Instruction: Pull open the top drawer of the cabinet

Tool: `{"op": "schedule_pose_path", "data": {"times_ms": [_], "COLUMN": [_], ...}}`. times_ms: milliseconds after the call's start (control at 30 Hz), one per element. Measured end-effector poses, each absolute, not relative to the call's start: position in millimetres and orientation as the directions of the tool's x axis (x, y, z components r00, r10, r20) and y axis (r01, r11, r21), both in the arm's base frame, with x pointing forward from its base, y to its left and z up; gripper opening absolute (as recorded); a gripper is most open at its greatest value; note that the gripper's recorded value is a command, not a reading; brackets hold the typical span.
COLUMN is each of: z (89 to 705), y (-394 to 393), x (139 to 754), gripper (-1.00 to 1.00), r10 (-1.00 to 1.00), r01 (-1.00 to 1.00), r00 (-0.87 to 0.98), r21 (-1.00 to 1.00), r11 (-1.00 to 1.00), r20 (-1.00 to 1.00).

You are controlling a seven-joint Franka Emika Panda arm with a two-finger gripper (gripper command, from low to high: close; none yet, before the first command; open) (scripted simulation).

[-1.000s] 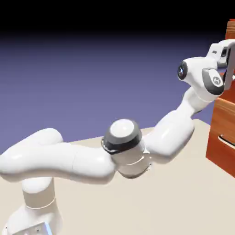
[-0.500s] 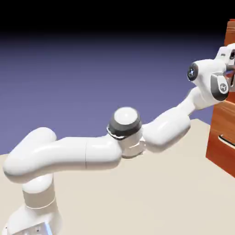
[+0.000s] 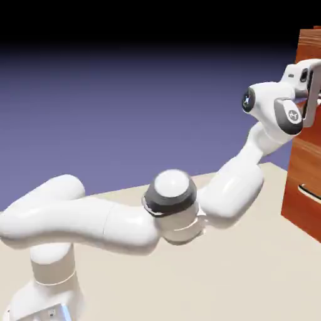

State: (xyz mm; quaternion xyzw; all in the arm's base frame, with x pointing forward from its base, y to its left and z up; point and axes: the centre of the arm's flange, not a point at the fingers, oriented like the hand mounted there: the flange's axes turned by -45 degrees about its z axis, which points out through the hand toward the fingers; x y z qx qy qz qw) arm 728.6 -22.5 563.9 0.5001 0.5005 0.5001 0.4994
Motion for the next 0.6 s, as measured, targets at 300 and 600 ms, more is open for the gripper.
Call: {"op": "schedule_pose_path", "data": {"times_ms": [300, 600], "z": [563.8, 563.7], "y": [-22.5, -22.6], "x": [665.2, 584.5], "gripper": [-1.0, -1.0], "r10": [1.0, 1.0], "r01": [0.002, 0.003], "r00": [-0.002, -0.002], "r21": [1.0, 1.0], "r11": [0.0, 0.0], "r20": [0.0, 0.0]}}
